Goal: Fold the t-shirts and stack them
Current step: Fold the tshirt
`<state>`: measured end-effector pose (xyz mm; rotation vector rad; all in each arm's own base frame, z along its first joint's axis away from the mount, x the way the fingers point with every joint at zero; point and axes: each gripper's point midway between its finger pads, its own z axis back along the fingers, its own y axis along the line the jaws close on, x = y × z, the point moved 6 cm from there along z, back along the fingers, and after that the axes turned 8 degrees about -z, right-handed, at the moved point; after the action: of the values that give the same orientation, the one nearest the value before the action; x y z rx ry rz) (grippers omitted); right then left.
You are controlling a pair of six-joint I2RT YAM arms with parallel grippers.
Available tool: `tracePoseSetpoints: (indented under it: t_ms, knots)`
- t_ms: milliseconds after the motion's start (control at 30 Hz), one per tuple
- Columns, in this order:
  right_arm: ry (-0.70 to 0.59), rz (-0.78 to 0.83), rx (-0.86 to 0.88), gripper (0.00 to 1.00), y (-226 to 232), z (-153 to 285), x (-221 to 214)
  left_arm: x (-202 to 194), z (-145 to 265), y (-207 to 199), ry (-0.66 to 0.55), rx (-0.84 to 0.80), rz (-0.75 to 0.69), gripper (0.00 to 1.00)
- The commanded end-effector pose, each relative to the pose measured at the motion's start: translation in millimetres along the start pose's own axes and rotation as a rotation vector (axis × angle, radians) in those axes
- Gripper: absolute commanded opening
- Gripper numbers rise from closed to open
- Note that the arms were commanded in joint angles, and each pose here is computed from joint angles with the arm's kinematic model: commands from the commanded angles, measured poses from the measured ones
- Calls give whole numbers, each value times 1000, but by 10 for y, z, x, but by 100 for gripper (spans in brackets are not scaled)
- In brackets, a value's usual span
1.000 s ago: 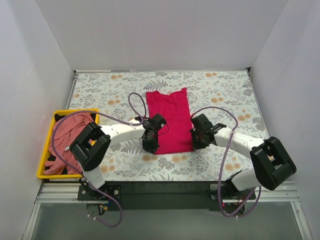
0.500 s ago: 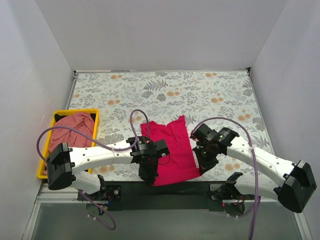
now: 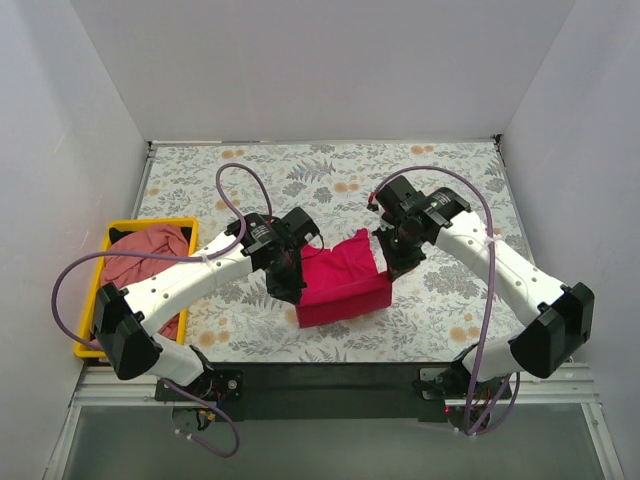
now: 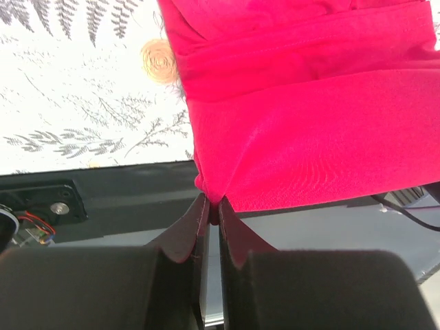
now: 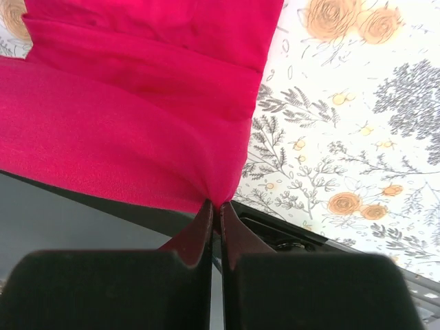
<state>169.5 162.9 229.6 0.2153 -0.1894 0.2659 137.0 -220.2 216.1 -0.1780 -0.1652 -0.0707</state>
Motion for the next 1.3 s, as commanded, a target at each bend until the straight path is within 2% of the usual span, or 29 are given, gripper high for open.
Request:
tracePoseSetpoints:
  t_ms: [0, 467, 733, 967, 1267]
  knots:
    - [-10, 46, -67, 1, -92, 121, 120, 66, 67, 119, -26, 51, -29, 0]
    - [-104, 87, -91, 1, 7, 172, 774, 516, 77, 197, -120, 4, 43, 0]
    - [-142, 105, -123, 1, 22, 36, 1133, 820, -43, 328, -164, 3, 73, 0]
    - [-141, 81, -136, 1, -87, -325, 1340, 1099, -315, 408, -182, 4, 97, 0]
    - [-150, 80, -130, 1, -186, -820, 1567, 1251, -693, 530, -169, 23, 131, 0]
